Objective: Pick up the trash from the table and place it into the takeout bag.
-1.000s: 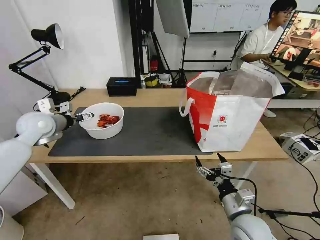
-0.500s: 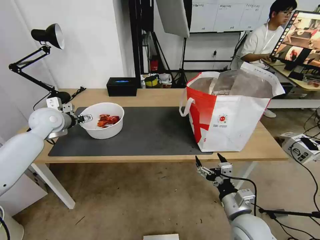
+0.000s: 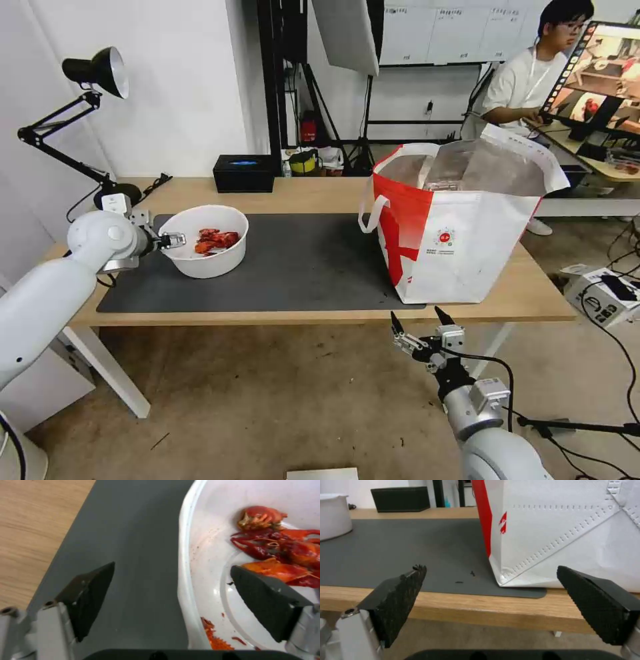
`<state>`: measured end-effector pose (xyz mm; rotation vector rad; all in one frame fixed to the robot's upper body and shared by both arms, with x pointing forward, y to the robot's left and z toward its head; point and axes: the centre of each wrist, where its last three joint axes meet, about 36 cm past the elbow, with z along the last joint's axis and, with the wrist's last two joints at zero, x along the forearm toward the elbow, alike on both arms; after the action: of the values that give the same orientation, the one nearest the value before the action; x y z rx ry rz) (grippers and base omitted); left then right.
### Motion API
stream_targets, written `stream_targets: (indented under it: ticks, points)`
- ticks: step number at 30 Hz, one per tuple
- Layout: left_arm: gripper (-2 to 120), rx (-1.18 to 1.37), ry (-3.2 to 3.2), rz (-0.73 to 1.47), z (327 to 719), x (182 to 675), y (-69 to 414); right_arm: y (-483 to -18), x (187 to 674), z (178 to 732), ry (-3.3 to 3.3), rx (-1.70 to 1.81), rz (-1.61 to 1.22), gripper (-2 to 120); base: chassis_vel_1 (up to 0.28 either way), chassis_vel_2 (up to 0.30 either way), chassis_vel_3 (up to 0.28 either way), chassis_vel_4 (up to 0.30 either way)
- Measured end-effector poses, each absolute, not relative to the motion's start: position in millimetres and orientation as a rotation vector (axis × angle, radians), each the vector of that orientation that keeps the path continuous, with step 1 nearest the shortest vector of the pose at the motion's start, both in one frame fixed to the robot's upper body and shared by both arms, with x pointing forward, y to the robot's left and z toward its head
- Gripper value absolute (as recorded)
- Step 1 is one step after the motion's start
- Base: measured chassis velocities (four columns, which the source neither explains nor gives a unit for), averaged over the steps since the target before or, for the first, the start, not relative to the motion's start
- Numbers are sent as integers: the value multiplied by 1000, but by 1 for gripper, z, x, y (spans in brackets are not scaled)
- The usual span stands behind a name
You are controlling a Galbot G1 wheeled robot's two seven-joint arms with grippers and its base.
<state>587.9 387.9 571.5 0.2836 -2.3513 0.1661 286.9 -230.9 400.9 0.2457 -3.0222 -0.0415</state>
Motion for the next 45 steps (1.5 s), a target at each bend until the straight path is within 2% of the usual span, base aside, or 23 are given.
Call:
stream_targets:
  ticks: [1,2,4,7,8,9,12,13,16,17,20,22,24,33,45]
  points:
    - [82,295,-2346,166,570,590,388,-231,287,401,-3022,246,-42,100,0,0,0,0]
    - [82,295,-2346,166,570,590,388,-231,287,401,-3022,246,-42,100,0,0,0,0]
    - [73,300,-2345,163,570,591,387,-231,287,401,-3022,246,-42,100,0,0,0,0]
    - [68,298,-2344,163,570,591,387,-231,287,401,-3022,246,-42,100,0,0,0,0]
    - [57,297,-2345,162,571,590,387,-231,287,401,-3022,246,-42,100,0,0,0,0]
    - [57,297,-2345,162,571,590,387,-231,287,401,-3022,246,-42,100,0,0,0,0]
    - [41,292,-2345,154,570,588,386,-231,287,401,-3022,246,-41,100,0,0,0,0]
    - [41,292,-2345,154,570,588,386,-231,287,401,-3022,246,-41,100,0,0,0,0]
    - [28,274,-2342,156,570,585,384,-231,287,401,-3022,246,-42,100,0,0,0,0]
    - [28,274,-2342,156,570,585,384,-231,287,401,-3022,246,-42,100,0,0,0,0]
    - [13,256,-2338,163,569,584,382,-231,287,401,-3022,246,-42,100,0,0,0,0]
    - [10,254,-2338,164,569,584,381,-231,287,401,-3022,246,-41,100,0,0,0,0]
    - [0,241,-2336,175,569,583,380,-231,287,401,-3022,246,-41,100,0,0,0,0]
    - [0,186,-2357,226,583,579,376,-231,287,401,-3022,246,-42,100,0,0,0,0]
    - [0,-23,-2453,282,623,565,352,-231,287,401,-3022,246,-41,100,0,0,0,0]
